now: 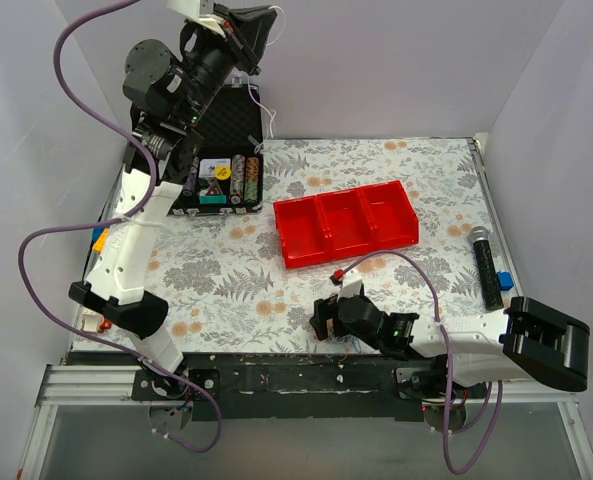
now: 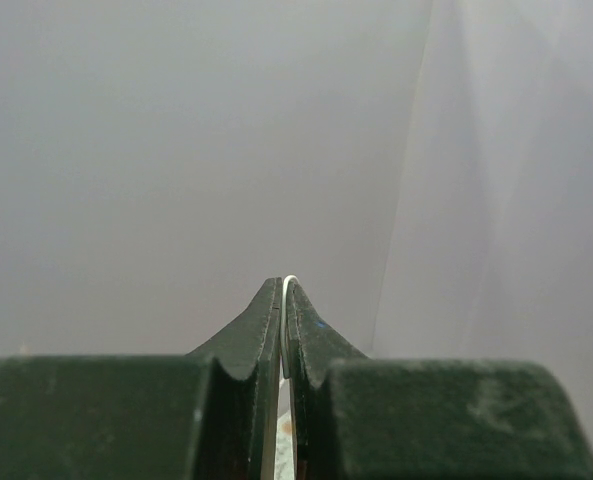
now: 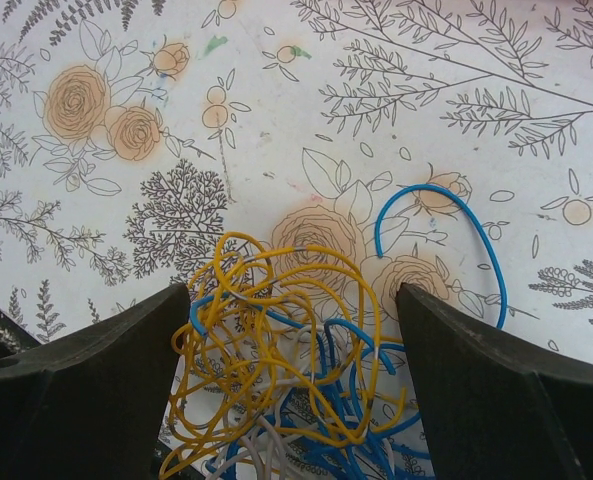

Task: Untangle the cables

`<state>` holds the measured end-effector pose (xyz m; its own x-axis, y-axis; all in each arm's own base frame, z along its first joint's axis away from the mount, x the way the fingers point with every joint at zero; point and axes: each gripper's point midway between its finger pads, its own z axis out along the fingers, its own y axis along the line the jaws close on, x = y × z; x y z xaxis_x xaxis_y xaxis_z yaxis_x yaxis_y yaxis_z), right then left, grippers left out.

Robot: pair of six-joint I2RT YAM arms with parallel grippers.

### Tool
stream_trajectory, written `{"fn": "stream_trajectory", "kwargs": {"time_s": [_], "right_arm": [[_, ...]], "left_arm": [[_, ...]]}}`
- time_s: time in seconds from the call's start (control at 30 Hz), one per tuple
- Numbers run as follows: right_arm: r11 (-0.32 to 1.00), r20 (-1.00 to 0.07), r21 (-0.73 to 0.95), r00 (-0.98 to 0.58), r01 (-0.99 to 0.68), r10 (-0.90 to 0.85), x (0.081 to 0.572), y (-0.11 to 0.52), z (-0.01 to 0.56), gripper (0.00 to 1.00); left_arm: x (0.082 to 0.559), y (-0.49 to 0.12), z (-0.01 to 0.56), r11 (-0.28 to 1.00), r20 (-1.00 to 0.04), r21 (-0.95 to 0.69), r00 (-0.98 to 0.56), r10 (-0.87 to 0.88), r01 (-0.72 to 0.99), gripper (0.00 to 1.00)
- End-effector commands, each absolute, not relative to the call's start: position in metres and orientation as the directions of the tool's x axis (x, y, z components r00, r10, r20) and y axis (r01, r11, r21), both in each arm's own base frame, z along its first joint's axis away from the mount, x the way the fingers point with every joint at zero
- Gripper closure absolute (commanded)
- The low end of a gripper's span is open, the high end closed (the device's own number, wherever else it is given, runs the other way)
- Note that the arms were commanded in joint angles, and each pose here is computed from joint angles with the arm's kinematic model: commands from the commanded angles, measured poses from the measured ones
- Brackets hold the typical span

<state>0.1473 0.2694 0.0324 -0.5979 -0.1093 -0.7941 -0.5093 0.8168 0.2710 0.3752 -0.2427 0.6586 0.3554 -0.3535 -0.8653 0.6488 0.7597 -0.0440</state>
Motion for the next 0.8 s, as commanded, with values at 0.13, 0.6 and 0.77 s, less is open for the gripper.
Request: {"fn": "stream_trajectory", "kwargs": {"time_s": [0.13, 0.6, 0.77], "right_arm": [[0.845, -0.797, 0.215, -0.588, -0.490, -0.139, 0.151, 0.261, 0.039, 0.07], [0.862, -0.813, 0.204, -0.571, -0.463, -0.114, 0.154, 0.246, 0.048, 0.07], [0.872, -0.817, 0.196, -0.566, -0.448, -0.107, 0.154, 0.237, 0.046, 0.07]], "left_arm": [[0.373, -0.248, 0.645, 0.745, -0.891, -0.026, 0.323, -0.320, 0.667, 1.00], [0.384, -0.254, 0.604, 0.751, -0.931, -0.021, 0.260, -0.255, 0.660, 1.00], [0.402, -0.262, 0.567, 0.771, -0.958, -0.015, 0.212, -0.193, 0.636, 1.00]]}}
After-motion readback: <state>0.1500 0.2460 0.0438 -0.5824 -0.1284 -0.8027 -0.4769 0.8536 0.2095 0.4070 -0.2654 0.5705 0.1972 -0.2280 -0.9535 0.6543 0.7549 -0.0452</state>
